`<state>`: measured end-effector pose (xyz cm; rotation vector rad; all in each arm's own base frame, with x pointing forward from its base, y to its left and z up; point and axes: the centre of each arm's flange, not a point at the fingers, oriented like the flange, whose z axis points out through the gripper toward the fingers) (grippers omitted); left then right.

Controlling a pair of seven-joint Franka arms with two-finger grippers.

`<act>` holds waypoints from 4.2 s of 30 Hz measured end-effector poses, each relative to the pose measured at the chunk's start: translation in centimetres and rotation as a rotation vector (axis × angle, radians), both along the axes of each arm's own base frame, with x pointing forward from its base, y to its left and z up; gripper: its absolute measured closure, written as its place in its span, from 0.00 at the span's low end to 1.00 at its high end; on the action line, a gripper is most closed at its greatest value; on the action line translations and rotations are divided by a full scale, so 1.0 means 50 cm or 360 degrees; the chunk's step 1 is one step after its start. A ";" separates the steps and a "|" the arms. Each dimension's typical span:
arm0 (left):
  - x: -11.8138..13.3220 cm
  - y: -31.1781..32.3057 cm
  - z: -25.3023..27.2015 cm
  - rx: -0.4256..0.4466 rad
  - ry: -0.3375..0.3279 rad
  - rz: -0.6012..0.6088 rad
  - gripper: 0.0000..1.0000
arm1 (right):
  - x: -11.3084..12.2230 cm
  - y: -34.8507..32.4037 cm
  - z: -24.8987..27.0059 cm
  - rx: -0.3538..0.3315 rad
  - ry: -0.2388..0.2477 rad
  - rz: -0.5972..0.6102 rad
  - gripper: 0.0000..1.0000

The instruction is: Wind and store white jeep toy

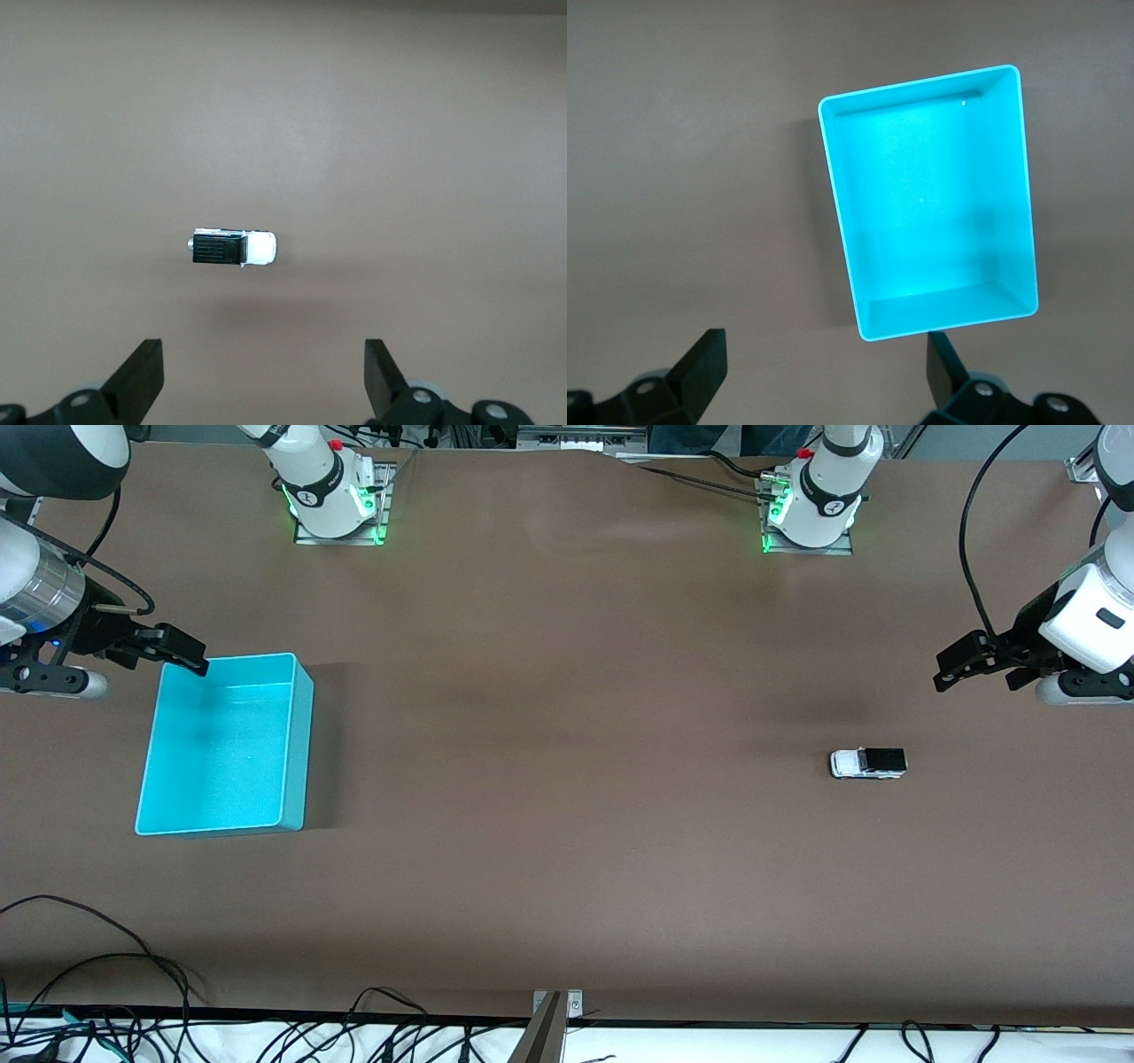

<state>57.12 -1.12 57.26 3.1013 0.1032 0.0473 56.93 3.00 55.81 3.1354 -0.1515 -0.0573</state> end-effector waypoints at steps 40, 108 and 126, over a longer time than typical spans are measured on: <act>-0.001 -0.023 0.000 0.0002 0.0000 -0.0032 0.00 | 0.001 0.002 -0.002 0.0001 0.0003 0.0021 0.00; -0.005 -0.016 0.004 0.0066 0.0023 -0.0086 0.00 | 0.001 0.017 -0.002 0.0002 -0.0004 0.0043 0.00; -0.011 -0.016 0.025 0.0066 0.0050 -0.0086 0.00 | 0.001 0.017 -0.002 0.0002 -0.0004 0.0043 0.00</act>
